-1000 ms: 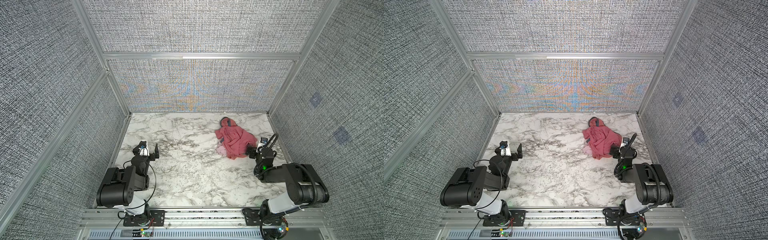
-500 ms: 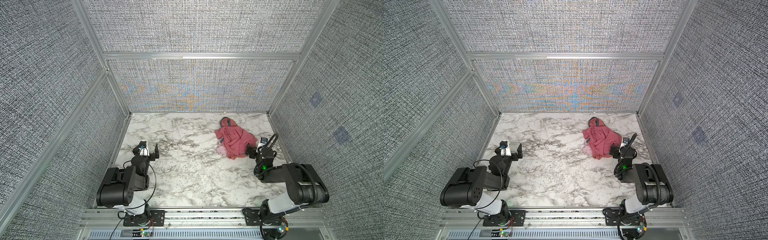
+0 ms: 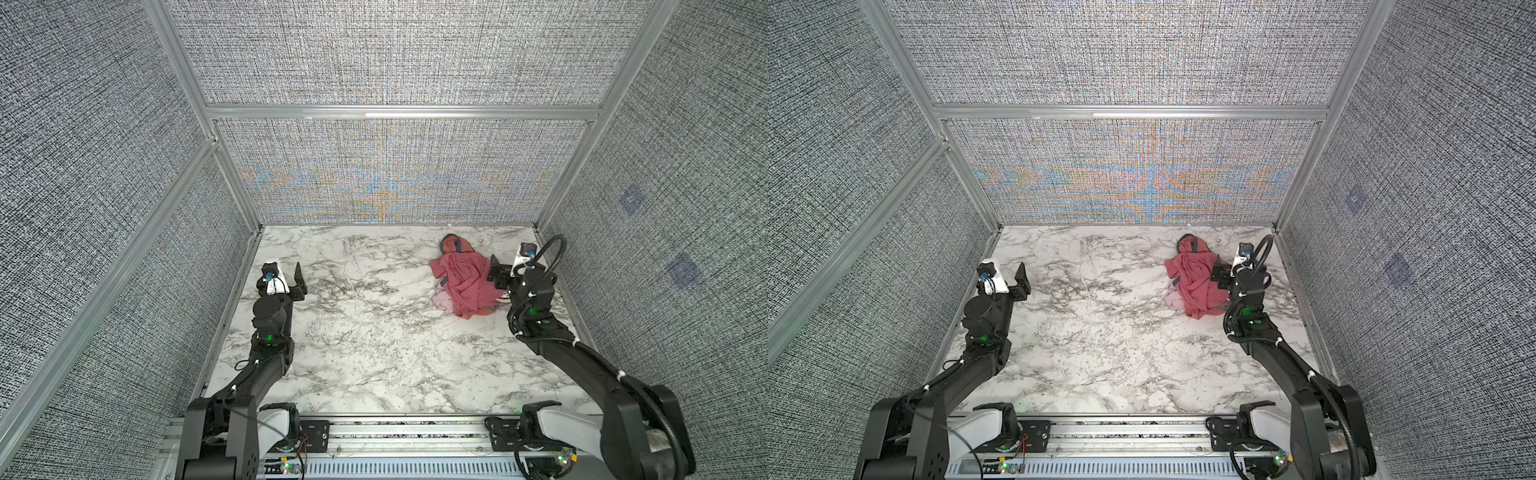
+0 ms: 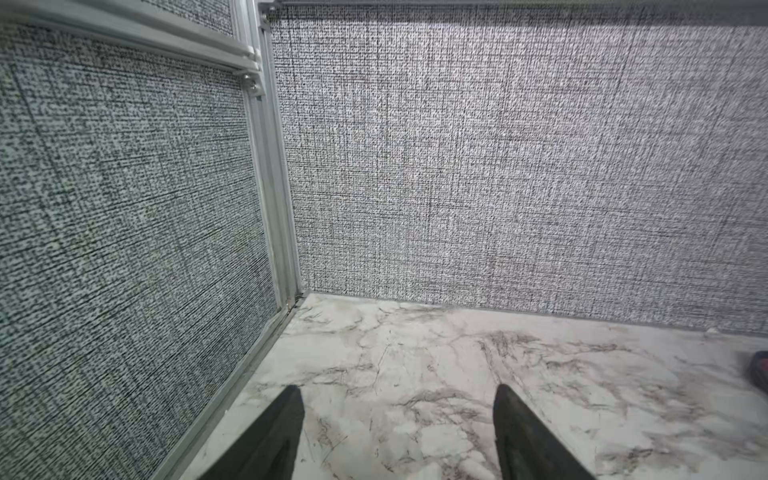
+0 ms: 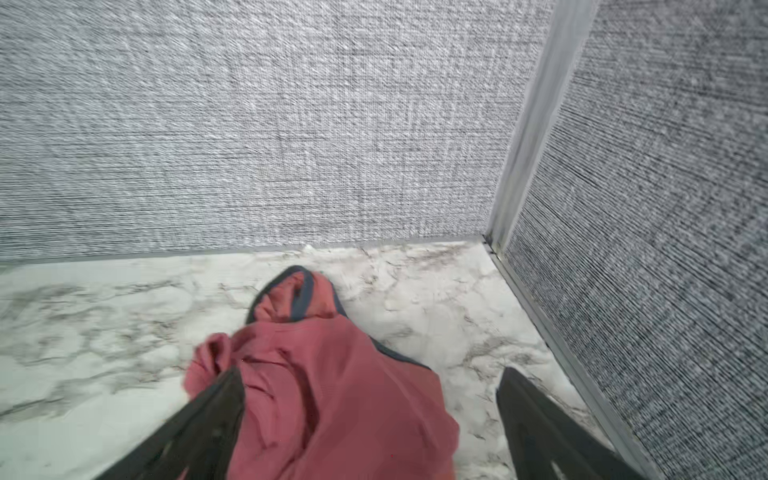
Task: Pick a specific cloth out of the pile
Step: 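Reach the right gripper into the pile and grasp the light pink garment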
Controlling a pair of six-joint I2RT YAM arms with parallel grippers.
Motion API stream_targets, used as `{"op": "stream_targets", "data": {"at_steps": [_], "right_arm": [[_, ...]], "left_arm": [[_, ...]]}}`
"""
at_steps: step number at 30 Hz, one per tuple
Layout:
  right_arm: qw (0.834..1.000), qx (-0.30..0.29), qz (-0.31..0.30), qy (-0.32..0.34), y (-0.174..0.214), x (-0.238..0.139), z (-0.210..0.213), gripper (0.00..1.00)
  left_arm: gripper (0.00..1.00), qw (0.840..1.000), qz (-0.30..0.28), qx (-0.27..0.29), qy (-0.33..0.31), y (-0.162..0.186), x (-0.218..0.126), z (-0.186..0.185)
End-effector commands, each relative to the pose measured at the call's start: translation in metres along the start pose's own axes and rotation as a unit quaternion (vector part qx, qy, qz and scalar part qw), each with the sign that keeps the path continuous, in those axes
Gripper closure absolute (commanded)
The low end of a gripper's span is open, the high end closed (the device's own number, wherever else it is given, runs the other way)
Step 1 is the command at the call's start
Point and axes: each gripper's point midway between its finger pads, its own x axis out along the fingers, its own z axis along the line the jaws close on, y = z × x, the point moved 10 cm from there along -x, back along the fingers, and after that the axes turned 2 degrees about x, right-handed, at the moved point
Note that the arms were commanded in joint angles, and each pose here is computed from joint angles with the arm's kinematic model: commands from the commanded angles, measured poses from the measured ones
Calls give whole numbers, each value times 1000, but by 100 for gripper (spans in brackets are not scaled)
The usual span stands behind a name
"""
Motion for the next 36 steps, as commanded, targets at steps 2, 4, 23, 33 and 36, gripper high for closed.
{"op": "stream_targets", "data": {"at_steps": [2,4,23,33,36], "right_arm": [[991,-43,126,-25,16,-12,42,13],[985,-51,160,-40,22,-14,66,18],[930,-46,362,-40,114,23,142,52],[925,-51,376,-1,133,42,145,56],[925,-49,377,8,139,47,143,57]], "left_arm": [[26,994,96,-47,-5,1,10,-11],[27,991,113,-68,15,-1,12,-18],[26,984,147,-95,27,-2,15,-25],[26,984,150,-95,25,-3,16,-24],[26,984,148,-92,24,-4,15,-24]]}}
